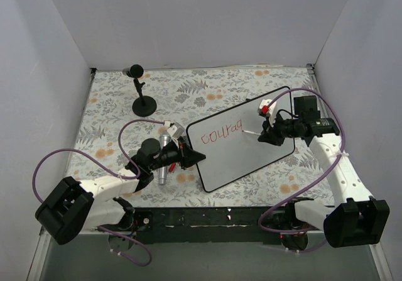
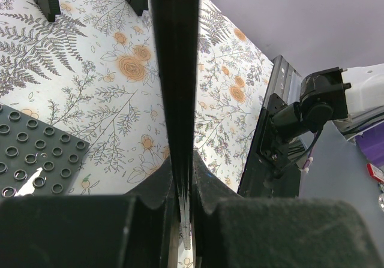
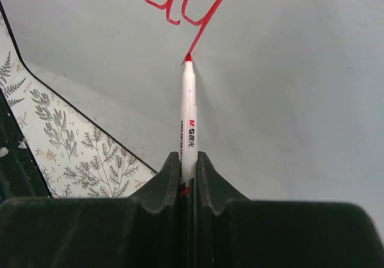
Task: Write a sentence on the whiteboard
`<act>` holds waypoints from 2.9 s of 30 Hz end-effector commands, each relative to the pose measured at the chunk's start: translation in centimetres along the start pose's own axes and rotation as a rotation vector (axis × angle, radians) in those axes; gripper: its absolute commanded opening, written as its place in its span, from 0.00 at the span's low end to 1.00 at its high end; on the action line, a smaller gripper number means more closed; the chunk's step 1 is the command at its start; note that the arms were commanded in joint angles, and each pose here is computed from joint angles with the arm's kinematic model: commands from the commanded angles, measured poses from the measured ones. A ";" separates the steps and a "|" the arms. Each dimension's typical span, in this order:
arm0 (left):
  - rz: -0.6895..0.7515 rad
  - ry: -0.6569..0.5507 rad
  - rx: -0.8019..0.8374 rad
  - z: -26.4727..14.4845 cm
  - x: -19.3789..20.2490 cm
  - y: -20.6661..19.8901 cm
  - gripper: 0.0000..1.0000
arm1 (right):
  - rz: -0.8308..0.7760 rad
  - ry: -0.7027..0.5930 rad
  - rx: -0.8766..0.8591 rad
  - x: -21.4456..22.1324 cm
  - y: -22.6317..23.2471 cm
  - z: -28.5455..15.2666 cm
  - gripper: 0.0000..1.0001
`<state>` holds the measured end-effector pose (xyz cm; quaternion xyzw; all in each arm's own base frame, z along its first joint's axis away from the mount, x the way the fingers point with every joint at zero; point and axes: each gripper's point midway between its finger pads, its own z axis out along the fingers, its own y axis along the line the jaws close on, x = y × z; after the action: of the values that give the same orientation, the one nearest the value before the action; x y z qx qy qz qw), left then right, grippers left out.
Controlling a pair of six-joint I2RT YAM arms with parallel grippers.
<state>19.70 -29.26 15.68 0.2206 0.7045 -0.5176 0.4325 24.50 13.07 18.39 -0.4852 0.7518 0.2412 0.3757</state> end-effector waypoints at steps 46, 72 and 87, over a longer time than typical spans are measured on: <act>0.051 0.013 0.004 0.2 0.2 0.2 0.00 | -0.040 -0.145 -0.037 -5.5 -0.5 -2.0 0.01; 0.056 0.013 0.011 0.2 0.1 0.0 0.00 | 0.047 -0.093 -0.019 -2.4 -2.5 -0.5 0.01; 0.058 0.013 0.013 0.2 0.1 0.0 0.00 | 0.052 -0.080 0.087 -2.2 -4.4 -1.2 0.01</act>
<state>19.73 -29.35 15.47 0.2193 0.7061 -0.5189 0.4291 27.35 12.51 19.99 -0.4464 0.7573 0.2696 0.3931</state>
